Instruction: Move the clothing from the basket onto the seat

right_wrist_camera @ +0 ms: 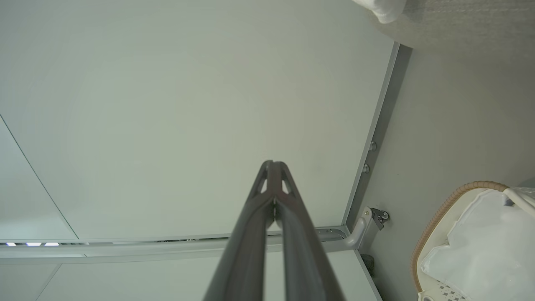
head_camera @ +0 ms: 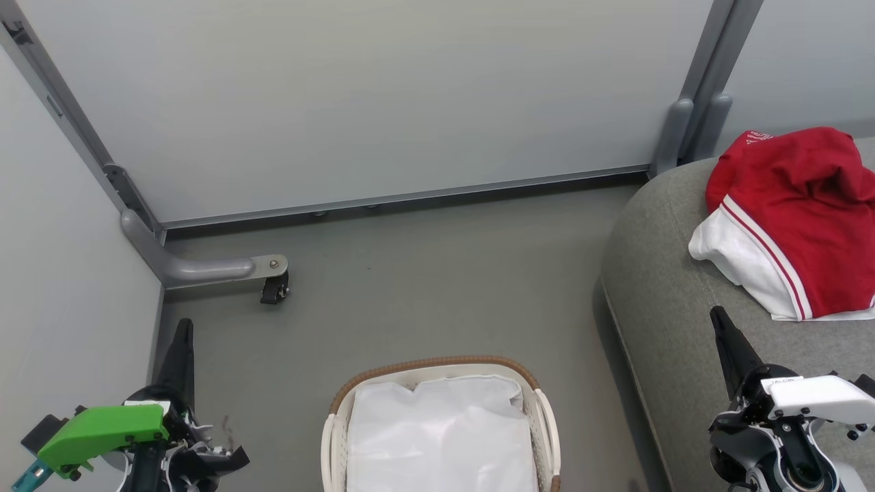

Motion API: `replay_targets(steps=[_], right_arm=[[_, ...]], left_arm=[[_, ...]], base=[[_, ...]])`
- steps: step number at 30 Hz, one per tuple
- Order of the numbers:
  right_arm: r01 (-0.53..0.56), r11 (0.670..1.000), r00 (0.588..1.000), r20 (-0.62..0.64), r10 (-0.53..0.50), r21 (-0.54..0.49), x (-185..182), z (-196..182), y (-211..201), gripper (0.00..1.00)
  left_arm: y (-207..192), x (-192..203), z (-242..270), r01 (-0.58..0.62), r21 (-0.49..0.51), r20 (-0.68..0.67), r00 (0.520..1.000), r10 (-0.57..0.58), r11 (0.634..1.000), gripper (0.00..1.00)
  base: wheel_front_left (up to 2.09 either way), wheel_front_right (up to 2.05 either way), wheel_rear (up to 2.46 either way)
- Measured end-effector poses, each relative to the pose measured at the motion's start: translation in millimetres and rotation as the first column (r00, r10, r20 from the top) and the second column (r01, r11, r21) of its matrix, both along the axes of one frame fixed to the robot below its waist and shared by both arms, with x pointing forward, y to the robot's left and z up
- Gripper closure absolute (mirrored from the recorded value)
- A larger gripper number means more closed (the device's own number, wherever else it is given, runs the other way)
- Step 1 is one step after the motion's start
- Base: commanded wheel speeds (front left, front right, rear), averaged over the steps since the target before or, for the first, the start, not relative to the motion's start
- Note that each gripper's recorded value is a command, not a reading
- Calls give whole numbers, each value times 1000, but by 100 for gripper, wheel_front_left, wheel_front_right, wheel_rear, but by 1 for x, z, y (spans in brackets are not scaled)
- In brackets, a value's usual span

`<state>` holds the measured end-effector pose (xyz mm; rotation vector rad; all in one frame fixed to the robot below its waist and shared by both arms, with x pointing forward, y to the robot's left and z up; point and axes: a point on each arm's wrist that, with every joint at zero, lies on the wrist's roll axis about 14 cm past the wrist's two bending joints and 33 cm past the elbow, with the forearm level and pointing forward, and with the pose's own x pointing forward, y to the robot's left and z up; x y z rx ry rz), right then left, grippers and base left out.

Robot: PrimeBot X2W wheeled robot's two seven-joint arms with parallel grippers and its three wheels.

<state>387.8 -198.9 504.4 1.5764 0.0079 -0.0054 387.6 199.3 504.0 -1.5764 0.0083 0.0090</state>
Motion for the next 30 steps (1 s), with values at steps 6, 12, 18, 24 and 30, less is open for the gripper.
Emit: replay_targets(steps=[6, 12, 18, 24, 30], right_arm=[[0, 1000, 1000, 0, 0, 0, 0, 0, 0, 100], [0, 1000, 1000, 0, 0, 0, 0, 0, 0, 100], [0, 1000, 1000, 0, 0, 0, 0, 0, 0, 100], [0, 1000, 1000, 0, 0, 0, 0, 0, 0, 100], [0, 1000, 1000, 0, 0, 0, 0, 0, 0, 100]], left_arm=[[0, 0, 0, 0, 0, 0, 1000, 0, 1000, 100], [0, 0, 0, 0, 0, 0, 1000, 0, 1000, 100], [0, 0, 0, 0, 0, 0, 1000, 0, 1000, 100], [0, 0, 0, 0, 0, 0, 1000, 0, 1000, 100], [0, 0, 0, 0, 0, 0, 1000, 0, 1000, 100]], base=[[0, 0, 0], [0, 0, 0], [0, 0, 0], [0, 0, 0], [0, 0, 0]])
